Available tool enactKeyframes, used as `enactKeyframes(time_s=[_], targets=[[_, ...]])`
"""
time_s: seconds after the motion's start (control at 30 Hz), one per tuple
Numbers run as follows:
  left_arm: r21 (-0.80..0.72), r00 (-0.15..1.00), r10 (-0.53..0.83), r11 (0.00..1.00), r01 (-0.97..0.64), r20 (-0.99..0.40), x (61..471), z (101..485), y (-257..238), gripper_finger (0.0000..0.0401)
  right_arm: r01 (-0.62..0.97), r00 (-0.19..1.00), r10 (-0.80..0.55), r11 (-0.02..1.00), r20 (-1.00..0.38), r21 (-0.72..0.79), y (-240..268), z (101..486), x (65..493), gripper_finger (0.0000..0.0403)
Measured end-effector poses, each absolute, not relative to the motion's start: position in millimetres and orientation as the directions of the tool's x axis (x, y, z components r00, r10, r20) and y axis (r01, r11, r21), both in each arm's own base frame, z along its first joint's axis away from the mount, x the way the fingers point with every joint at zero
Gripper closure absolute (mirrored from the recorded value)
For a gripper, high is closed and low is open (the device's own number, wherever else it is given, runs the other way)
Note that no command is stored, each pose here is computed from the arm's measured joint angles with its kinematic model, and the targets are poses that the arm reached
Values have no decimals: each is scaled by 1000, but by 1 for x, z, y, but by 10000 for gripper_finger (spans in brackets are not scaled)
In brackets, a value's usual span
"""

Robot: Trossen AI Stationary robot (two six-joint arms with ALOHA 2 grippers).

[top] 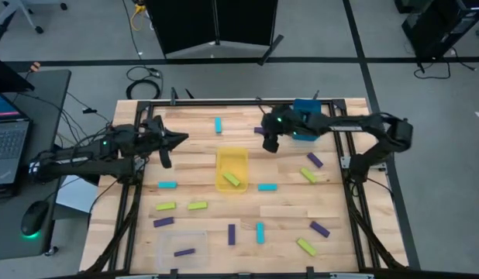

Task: Sort blocks
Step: Put the purple block into the transparent bin

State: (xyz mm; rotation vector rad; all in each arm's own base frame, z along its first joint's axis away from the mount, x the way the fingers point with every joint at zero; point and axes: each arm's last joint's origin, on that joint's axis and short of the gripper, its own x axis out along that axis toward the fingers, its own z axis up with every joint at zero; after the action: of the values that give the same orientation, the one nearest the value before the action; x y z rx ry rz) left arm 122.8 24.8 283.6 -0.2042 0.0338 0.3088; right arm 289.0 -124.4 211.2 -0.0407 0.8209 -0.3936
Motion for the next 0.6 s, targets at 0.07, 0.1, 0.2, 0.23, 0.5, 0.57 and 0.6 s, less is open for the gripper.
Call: enactKeyframes(time_s=[0.07,0.1,0.2,0.23,0.5,0.57,0.6], targets=[[-182,951,300,934,-308,-74,123,283,25,391,304,586,-334,935,-738,-182,-136,206,294,176],[-179,951,300,934,-310,-79,123,282,25,391,293,568,-326,938,-756,-184,-141,202,296,176],[-174,950,300,934,-311,-88,123,281,25,391,276,512,-307,943,-802,-185,-156,188,300,176],[-174,950,300,934,-311,-88,123,281,25,391,270,500,-289,948,-816,-170,-161,184,301,176],[-168,949,300,935,-314,-101,122,280,25,391,268,382,-227,955,-896,-128,-187,143,302,176],[-166,947,300,934,-316,-115,122,279,25,391,272,373,-226,954,-900,-126,-191,136,302,176],[-166,947,300,934,-316,-116,122,278,25,391,273,367,-219,954,-904,-121,-193,133,301,176]])
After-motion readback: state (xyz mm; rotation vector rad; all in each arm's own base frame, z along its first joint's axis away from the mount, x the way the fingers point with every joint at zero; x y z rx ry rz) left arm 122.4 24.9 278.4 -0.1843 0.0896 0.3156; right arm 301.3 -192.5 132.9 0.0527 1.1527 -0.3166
